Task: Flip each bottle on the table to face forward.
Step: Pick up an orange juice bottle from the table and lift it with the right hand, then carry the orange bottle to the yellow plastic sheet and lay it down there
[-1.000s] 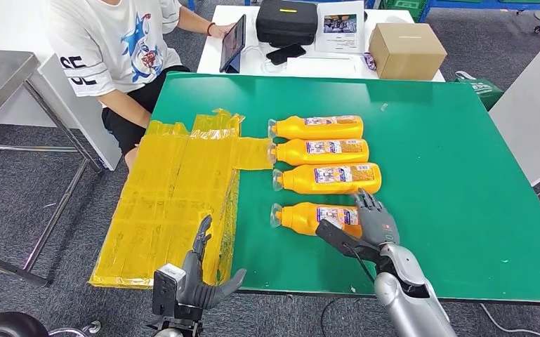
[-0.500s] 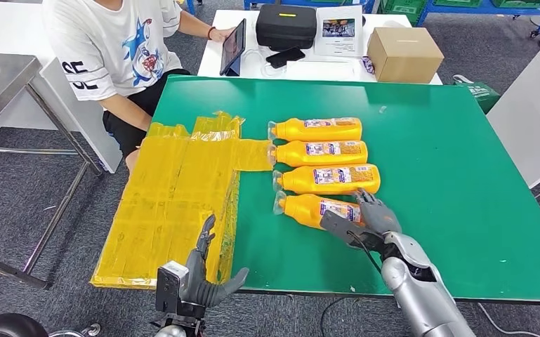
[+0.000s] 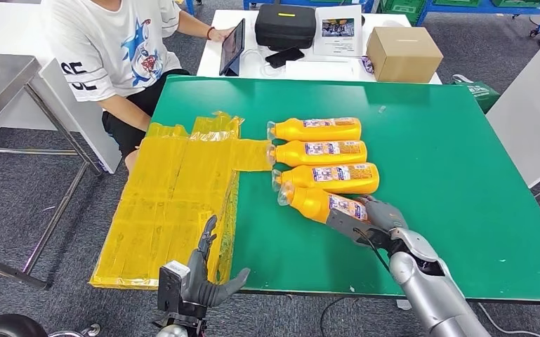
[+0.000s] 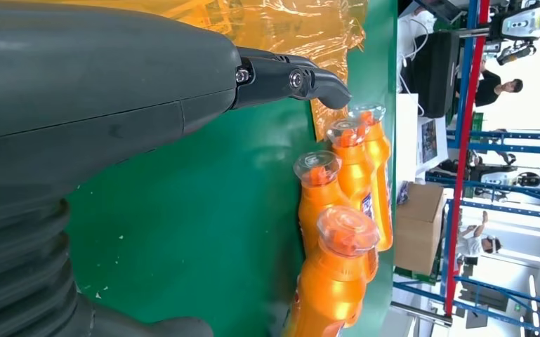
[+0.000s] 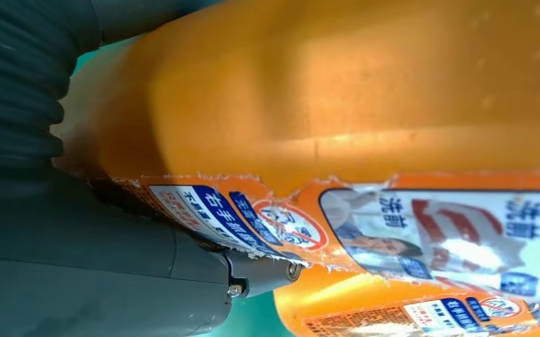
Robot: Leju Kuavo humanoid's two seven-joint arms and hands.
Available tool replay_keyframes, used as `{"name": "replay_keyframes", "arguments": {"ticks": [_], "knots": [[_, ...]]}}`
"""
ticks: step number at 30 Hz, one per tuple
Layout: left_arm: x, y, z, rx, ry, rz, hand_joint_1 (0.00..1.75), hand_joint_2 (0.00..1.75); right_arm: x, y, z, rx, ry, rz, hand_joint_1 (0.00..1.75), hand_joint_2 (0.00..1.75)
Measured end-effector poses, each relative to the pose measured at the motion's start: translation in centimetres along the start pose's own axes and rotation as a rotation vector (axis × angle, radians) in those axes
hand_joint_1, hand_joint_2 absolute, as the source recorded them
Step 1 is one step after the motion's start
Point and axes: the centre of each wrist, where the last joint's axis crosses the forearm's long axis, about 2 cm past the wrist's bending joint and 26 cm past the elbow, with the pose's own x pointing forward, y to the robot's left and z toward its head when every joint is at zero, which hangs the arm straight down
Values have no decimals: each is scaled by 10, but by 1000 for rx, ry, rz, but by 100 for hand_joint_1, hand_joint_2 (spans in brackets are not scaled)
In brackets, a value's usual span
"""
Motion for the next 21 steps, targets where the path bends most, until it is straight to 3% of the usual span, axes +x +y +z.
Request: {"name": "replay_keyframes", "arguments": {"ticks": [21], "knots": [[-4,0,-1,-2,5,22,0,175,-17,-6,10,68,-20,20,175,175]]}}
